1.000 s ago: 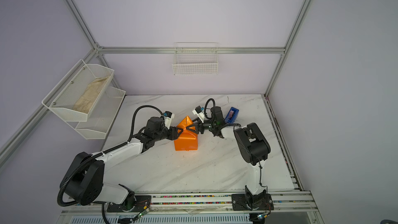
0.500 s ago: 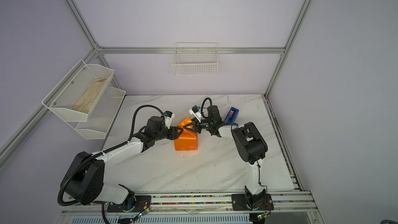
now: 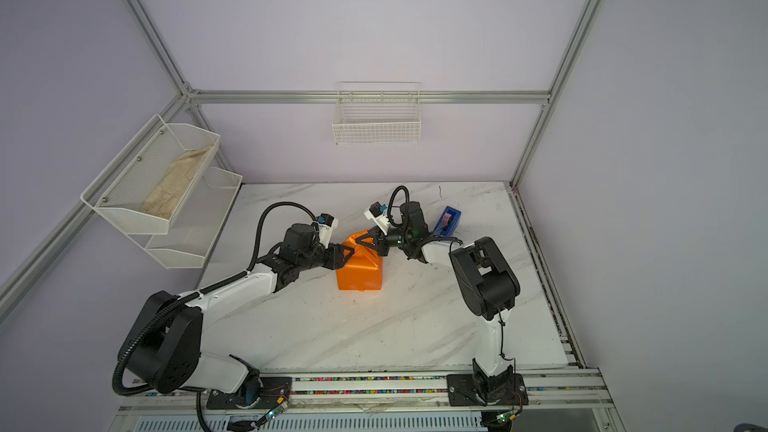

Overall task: Wrap a gift box in wrapping paper
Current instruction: Fold the seventh fold of the wrapping paper on the gift box, then fold the wrapping paper for the gift box.

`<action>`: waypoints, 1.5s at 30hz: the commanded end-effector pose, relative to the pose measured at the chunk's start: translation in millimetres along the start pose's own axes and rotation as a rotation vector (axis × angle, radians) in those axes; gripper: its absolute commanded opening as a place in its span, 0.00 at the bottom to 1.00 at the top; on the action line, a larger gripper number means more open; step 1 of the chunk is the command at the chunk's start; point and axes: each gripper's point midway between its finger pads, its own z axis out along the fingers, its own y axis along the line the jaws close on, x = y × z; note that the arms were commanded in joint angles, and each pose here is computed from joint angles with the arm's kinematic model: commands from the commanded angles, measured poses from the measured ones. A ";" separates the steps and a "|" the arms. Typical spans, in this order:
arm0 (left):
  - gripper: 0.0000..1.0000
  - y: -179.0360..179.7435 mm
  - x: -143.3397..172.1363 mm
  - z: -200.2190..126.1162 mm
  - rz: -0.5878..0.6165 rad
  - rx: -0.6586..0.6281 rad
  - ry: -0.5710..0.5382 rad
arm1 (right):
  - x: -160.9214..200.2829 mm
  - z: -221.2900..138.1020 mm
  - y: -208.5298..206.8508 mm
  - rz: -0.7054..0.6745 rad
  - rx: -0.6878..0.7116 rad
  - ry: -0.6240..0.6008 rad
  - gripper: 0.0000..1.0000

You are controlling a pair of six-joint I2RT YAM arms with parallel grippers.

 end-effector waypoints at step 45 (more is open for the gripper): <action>0.60 -41.8 -3.7 -18.2 -0.457 0.144 0.173 | -6.7 -61.5 17.0 0.076 0.668 -0.090 0.16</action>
